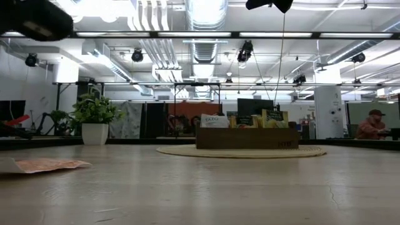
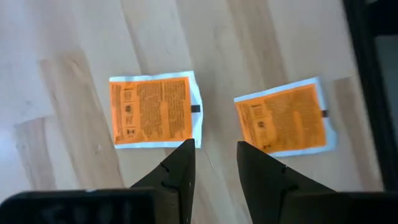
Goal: Pick & Place Tea
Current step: Put the top white tea bag into the left section of the wooden organizer
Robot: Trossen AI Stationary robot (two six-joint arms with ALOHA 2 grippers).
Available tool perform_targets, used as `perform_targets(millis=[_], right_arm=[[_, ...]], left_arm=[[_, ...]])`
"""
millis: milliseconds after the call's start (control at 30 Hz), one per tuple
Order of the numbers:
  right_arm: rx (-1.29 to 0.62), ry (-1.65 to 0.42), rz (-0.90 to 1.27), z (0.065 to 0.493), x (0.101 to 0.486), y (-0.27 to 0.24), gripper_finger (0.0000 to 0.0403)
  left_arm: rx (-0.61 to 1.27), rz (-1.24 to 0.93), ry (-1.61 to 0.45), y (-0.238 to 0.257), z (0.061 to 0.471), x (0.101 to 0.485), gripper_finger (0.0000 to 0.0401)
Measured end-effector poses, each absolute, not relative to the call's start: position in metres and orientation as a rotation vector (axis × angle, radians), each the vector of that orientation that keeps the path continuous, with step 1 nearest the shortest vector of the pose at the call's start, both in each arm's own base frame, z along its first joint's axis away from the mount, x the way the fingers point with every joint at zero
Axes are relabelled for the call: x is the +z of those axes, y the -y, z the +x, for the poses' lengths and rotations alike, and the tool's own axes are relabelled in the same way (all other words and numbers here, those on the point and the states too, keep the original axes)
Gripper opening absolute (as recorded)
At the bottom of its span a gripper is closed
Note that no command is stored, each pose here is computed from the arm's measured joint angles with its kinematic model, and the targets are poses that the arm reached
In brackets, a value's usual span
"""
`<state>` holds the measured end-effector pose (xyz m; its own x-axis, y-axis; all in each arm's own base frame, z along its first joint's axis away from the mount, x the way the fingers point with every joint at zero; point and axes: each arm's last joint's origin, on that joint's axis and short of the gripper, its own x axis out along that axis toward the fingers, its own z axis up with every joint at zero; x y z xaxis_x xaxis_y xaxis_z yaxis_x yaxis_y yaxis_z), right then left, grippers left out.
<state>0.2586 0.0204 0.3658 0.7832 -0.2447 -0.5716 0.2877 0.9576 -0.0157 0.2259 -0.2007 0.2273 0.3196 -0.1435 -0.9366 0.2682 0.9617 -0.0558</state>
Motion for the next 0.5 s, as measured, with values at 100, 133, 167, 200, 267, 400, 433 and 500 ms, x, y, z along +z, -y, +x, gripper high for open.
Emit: perform_targets(millis=[100, 133, 167, 200, 267, 400, 433, 500], right_arm=[[-0.287, -0.606, 0.072, 0.259, 0.366, -0.02, 0.0009], [-0.287, -0.607, 0.072, 0.259, 0.366, -0.02, 0.0009], [-0.287, -0.607, 0.072, 0.259, 0.366, -0.02, 0.0009], [-0.288, -0.606, 0.072, 0.259, 0.366, -0.02, 0.0009], [-0.287, -0.607, 0.072, 0.259, 0.366, -0.02, 0.0009], [-0.287, -0.607, 0.072, 0.259, 0.366, -0.02, 0.0009], [-0.288, -0.607, 0.071, 0.259, 0.366, -0.02, 0.0009], [-0.287, -0.608, 0.068, 0.259, 0.366, -0.02, 0.0009]], left_arm=[[-0.257, 0.143, -1.255, 0.206, 0.231, 0.212, 0.0112], [-0.253, 0.152, -1.268, 0.208, 0.232, 0.207, 0.0112], [-0.248, 0.161, -1.276, 0.209, 0.233, 0.203, 0.0112], [-0.244, 0.169, -1.282, 0.21, 0.234, 0.199, 0.0112], [-0.233, 0.195, -1.294, 0.213, 0.235, 0.192, 0.0112], [-0.217, 0.225, -1.319, 0.215, 0.237, 0.18, 0.0112], [-0.214, 0.229, -1.322, 0.215, 0.238, 0.178, 0.0112], [-0.209, 0.24, -1.326, 0.216, 0.239, 0.175, 0.0112]])
